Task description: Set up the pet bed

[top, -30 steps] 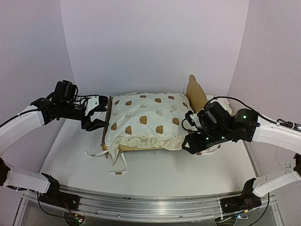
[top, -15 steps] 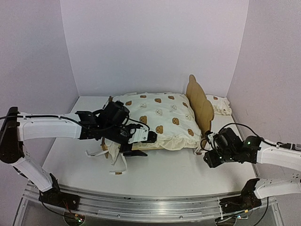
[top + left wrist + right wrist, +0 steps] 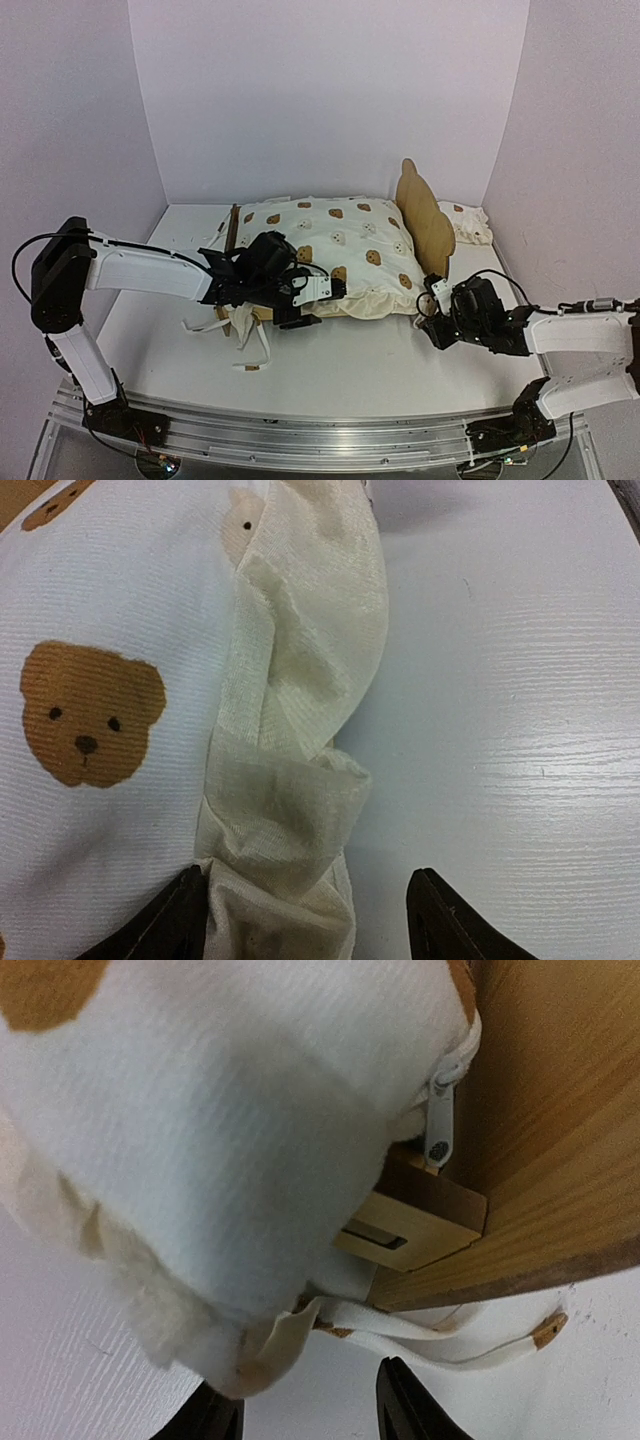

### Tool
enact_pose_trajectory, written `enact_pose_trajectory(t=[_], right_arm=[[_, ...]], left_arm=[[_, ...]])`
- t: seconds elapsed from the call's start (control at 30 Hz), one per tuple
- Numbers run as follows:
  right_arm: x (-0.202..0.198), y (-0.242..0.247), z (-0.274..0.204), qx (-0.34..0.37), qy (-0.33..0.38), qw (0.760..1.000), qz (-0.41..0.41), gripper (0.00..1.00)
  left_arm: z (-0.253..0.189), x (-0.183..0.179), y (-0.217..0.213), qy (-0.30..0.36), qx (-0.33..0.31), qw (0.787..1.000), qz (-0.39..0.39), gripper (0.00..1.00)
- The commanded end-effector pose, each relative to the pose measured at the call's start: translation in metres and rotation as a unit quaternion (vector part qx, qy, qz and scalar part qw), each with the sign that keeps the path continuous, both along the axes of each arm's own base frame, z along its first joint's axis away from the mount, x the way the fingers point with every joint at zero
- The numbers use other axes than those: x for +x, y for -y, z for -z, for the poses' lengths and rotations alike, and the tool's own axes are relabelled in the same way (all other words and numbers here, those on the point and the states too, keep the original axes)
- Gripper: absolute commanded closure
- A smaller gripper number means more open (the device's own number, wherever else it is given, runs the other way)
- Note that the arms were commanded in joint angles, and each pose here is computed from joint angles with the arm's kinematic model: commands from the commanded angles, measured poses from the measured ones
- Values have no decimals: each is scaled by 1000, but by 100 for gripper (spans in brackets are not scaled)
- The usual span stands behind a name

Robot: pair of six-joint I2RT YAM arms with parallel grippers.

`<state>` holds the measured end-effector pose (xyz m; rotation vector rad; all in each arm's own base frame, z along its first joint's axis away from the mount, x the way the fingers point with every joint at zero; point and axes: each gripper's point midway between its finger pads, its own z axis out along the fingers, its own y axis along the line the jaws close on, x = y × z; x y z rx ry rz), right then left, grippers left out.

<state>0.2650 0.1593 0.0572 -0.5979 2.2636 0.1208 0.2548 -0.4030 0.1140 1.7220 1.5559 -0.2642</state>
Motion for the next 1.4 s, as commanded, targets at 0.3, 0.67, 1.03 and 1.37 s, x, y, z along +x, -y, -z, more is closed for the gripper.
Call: enact_pose_trajectory(t=[0.3,0.67,1.03,1.37], right_arm=[[44,-6,-9,-4,64,998,23,70],[24,-13,-40,-17,11,999,-38,97],[-3,-89,-140,177,-107,969,-133,100],[23,-121,-172,239,-136,954,-120,100]], left_arm=[[-39,14,-7,33,-54,998,-30,31],[-57,6,-13,2,-81,996,-37,31],[-92,-20,34,-130,-183,974,22,32],[-87,-11,84,-241,-264,934,18,39]])
